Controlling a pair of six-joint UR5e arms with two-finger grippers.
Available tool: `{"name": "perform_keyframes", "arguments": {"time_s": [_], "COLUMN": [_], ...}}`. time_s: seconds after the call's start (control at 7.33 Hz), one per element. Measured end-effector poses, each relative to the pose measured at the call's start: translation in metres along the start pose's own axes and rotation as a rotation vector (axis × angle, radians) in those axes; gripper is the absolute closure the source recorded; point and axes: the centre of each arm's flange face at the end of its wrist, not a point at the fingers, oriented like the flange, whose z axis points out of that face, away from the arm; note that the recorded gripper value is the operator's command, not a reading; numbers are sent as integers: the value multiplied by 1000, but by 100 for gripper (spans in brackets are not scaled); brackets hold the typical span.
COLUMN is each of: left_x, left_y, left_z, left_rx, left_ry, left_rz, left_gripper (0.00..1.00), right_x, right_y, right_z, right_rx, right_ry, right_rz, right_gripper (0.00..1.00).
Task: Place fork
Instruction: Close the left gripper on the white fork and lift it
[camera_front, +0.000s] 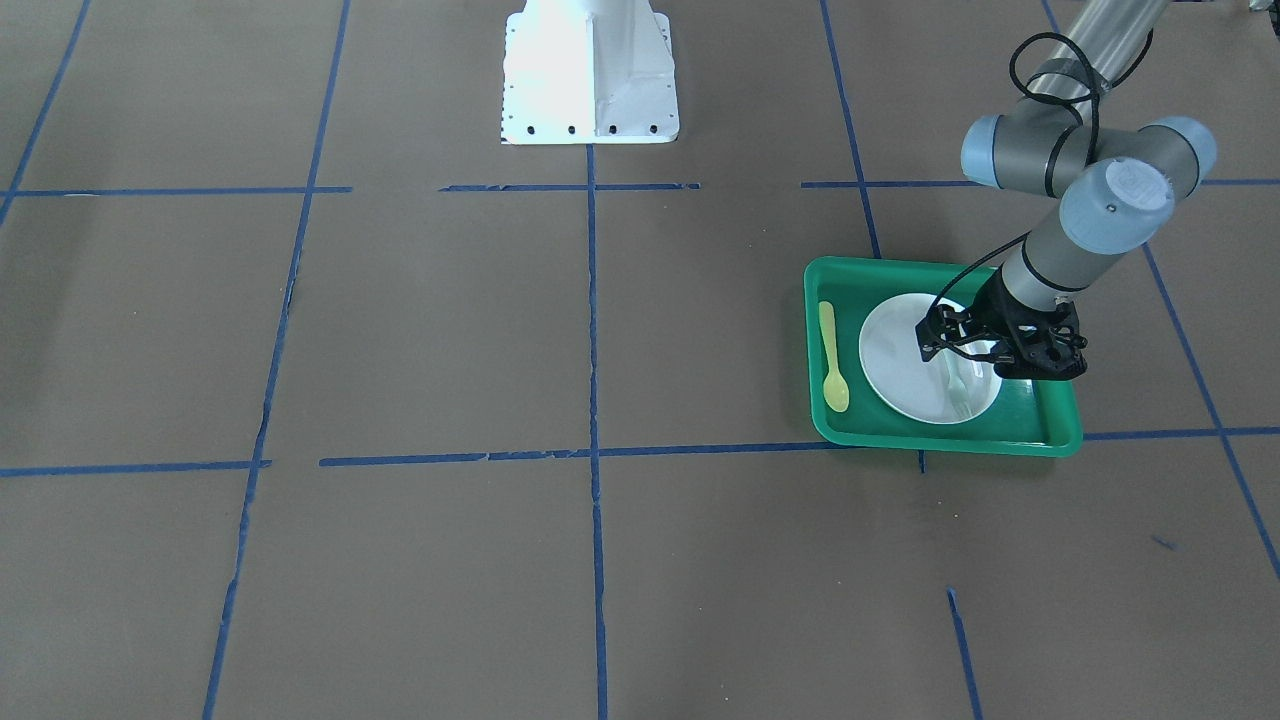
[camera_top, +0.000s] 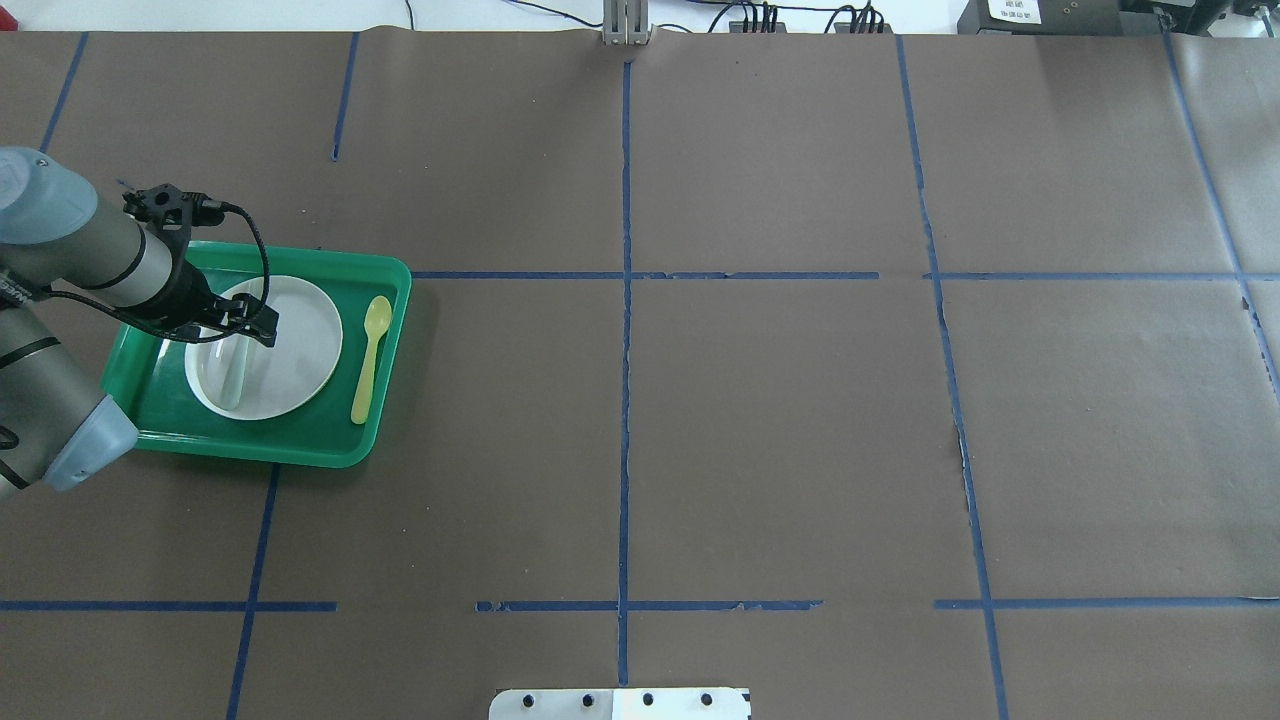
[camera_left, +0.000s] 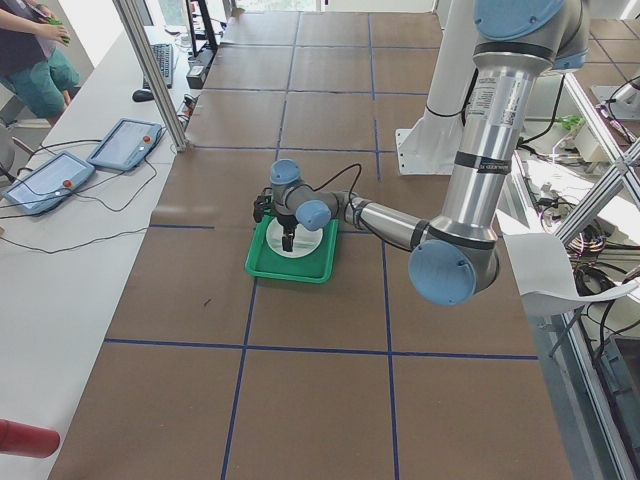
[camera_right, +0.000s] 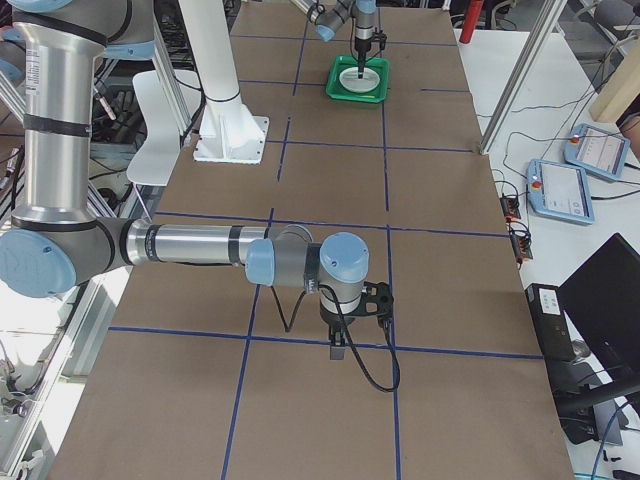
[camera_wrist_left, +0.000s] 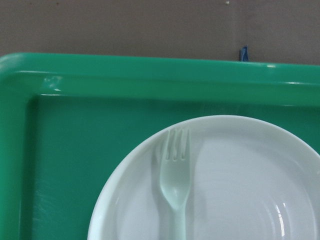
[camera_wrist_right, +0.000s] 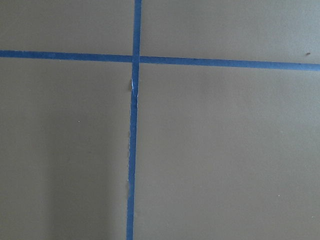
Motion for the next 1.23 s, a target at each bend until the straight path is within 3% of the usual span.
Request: {"name": "perform_keyframes", "arguments": {"time_s": [0.41, 0.82, 0.95, 1.09, 1.23], "left_x": [-3, -2, -2, -2, -2], "left_y": [2, 2, 2, 2, 2], "left_z": [11, 11, 11, 11, 11], "left_rx": [-3, -4, -5, -6, -6], "left_ry": [-1, 0, 0, 1, 2], "left_rz": [4, 4, 4, 4, 0], "left_gripper": [26, 52, 66, 88, 100], "right_x": [0, 0, 0, 0, 0], "right_y": [0, 0, 0, 0, 0], "right_z": [0, 0, 0, 0, 0], "right_rx": [0, 1, 1, 1, 1], "right_ry": [0, 0, 0, 0, 0], "right_rz": [0, -1, -1, -1, -1], "right_gripper": [0, 0, 0, 0, 0]}}
